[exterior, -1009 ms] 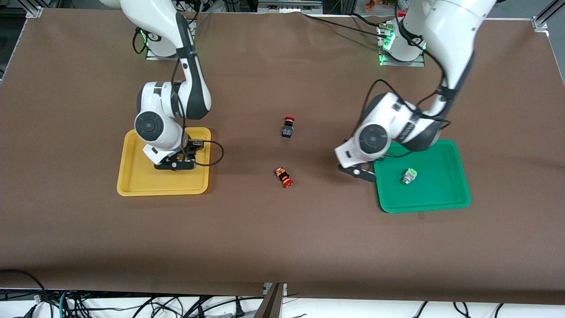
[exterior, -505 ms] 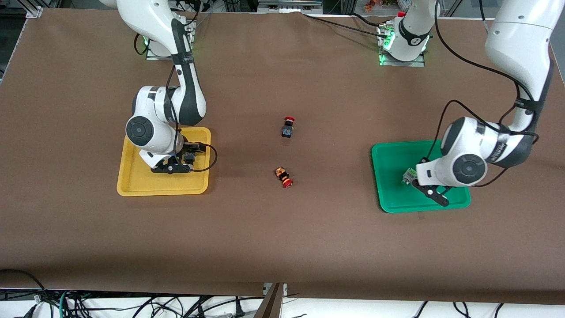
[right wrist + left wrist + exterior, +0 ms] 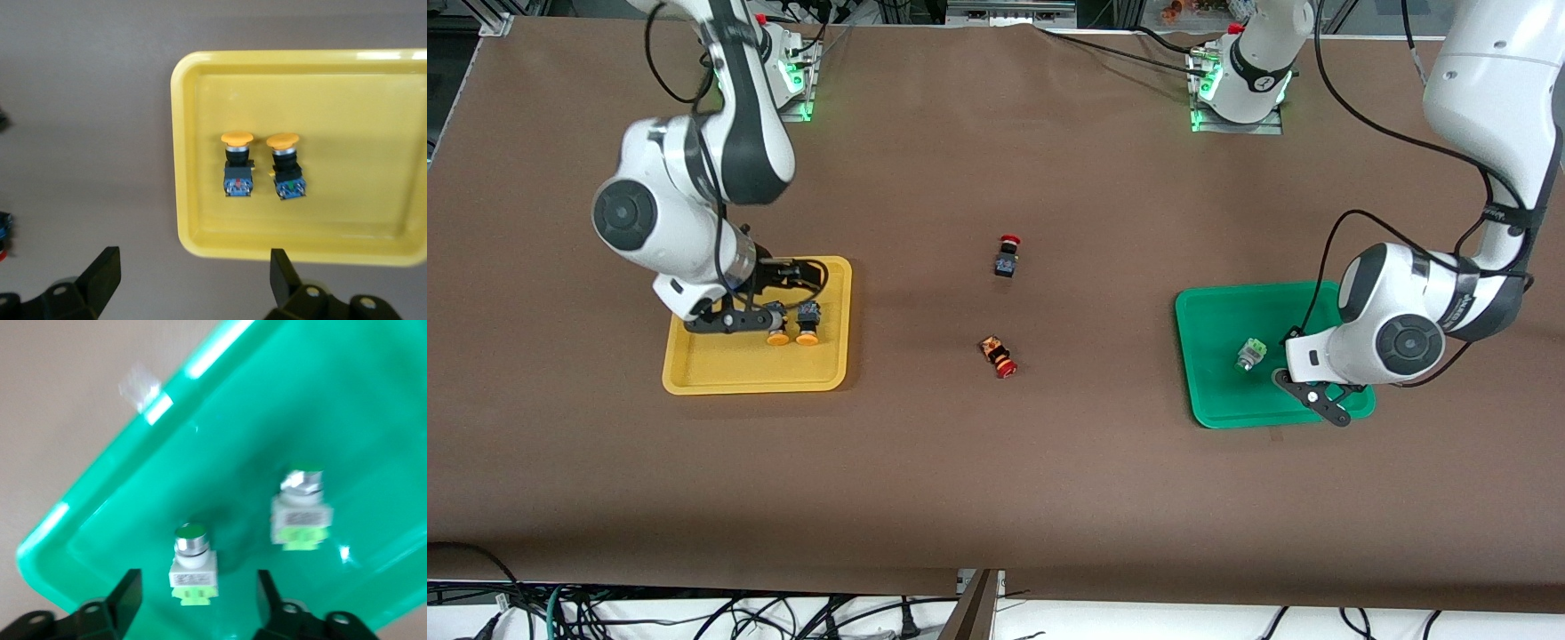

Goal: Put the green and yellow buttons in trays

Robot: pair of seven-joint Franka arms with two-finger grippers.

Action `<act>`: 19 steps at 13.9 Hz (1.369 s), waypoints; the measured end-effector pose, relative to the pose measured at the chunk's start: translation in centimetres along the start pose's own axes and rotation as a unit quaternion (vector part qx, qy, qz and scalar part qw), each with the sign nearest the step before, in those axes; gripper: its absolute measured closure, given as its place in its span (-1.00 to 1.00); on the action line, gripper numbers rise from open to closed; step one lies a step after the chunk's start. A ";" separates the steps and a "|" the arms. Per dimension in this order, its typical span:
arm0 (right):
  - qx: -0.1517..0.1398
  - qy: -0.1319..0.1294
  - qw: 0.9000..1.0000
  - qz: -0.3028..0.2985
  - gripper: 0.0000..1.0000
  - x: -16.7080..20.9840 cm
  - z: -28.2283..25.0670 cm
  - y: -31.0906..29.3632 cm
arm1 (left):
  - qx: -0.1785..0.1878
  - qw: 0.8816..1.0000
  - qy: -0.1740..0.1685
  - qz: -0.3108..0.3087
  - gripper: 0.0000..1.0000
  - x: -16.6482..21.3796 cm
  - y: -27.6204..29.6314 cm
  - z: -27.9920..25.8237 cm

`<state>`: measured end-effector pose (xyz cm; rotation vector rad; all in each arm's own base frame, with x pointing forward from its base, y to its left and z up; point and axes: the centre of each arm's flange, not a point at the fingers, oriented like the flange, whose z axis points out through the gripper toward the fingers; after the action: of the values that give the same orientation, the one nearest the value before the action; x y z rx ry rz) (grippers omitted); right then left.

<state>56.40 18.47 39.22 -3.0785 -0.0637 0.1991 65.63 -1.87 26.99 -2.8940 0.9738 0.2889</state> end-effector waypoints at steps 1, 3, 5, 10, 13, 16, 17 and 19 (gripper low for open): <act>-0.011 0.002 1.000 -0.001 -0.98 -0.9 -2.3 -0.4 | 0.004 1.000 0.014 -0.002 -0.89 0.2 0.7 -3.7; -0.022 0.005 1.000 -0.010 -0.98 -2.7 -7.2 -0.3 | 0.024 0.999 0.029 -0.005 -1.00 -0.4 2.3 -12.1; -0.021 0.014 0.999 -0.024 -0.99 -4.2 -11.9 0.9 | 0.032 0.999 0.025 -0.018 -1.00 -1.8 3.7 -19.8; -0.016 0.039 0.998 -0.036 -0.99 -5.1 -17.2 2.7 | -0.040 0.978 0.060 -0.194 -1.00 -7.3 5.1 -29.7; -0.019 0.038 0.998 -0.043 -0.99 -4.7 -17.1 3.7 | -0.044 0.960 0.096 -0.258 -1.00 -12.8 5.7 -30.2; -0.019 0.044 0.997 -0.052 -0.99 -4.4 -17.7 4.7 | -0.043 0.952 0.089 -0.289 -1.00 -14.9 7.4 -28.6; -0.018 0.047 0.997 -0.052 -0.99 -4.3 -18.1 5.0 | -0.046 0.946 0.084 -0.309 -1.00 -14.8 7.5 -28.3; -0.017 0.052 0.997 -0.051 -0.99 -4.3 -18.5 5.2 | -0.048 0.941 0.080 -0.325 -1.00 -14.4 7.7 -28.0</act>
<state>54.78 12.07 57.81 -3.1030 -0.2226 0.0345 54.04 -3.07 57.20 -3.1502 -0.0298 0.0516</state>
